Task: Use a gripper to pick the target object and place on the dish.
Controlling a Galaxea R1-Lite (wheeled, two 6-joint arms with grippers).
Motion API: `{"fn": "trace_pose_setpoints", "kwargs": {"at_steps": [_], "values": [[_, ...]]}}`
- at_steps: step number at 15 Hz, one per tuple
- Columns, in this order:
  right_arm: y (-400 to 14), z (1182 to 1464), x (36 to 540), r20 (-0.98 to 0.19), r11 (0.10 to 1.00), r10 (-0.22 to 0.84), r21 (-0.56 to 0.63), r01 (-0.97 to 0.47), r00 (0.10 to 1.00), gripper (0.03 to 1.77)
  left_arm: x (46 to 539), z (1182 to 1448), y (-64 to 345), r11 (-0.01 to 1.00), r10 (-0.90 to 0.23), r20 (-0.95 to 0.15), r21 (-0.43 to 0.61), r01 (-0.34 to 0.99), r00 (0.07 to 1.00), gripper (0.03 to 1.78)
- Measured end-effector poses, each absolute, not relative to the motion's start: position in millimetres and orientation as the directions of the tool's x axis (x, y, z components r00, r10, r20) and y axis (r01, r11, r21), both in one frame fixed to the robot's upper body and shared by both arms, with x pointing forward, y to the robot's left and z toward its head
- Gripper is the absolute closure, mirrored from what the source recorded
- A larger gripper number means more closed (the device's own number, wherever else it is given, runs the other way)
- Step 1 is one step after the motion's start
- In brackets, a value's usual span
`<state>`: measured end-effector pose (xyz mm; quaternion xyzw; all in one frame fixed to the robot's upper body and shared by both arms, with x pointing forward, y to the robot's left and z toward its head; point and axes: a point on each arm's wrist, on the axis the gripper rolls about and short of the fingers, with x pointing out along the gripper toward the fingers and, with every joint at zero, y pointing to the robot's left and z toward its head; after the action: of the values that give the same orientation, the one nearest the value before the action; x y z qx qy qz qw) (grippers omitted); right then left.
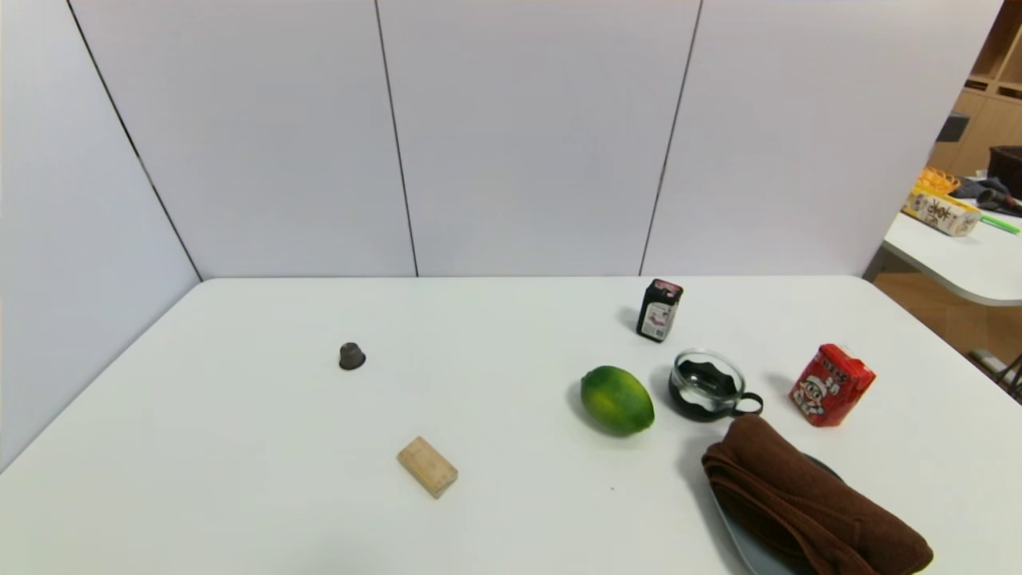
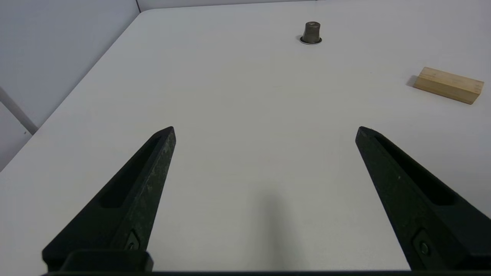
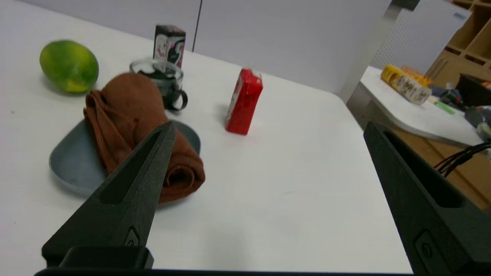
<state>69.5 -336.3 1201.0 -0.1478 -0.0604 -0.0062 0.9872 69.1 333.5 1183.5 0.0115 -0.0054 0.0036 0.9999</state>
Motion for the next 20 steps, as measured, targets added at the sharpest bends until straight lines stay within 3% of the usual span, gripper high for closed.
{"fn": "trace_pose_setpoints", "kwargs": {"at_steps": [2,9,20], "values": [[-336.3,1189.8,69.6,0.051,0.960,0.007,-0.279,0.008,0.999,0.10,69.1,1183.5,333.5,1.000,0.007,0.011,0.023,-0.007,1.000,0.12],[-335.5,1186.5,68.9,0.040,0.985,0.040,-0.168,-0.033,0.998,0.10,69.1,1183.5,333.5,1.000,0.007,0.011,0.023,-0.007,1.000,0.12],[-335.5,1184.5,69.0,0.021,0.985,0.043,-0.165,-0.039,0.999,0.10,69.1,1183.5,333.5,1.000,0.007,0.011,0.023,-0.007,1.000,0.12]]}}
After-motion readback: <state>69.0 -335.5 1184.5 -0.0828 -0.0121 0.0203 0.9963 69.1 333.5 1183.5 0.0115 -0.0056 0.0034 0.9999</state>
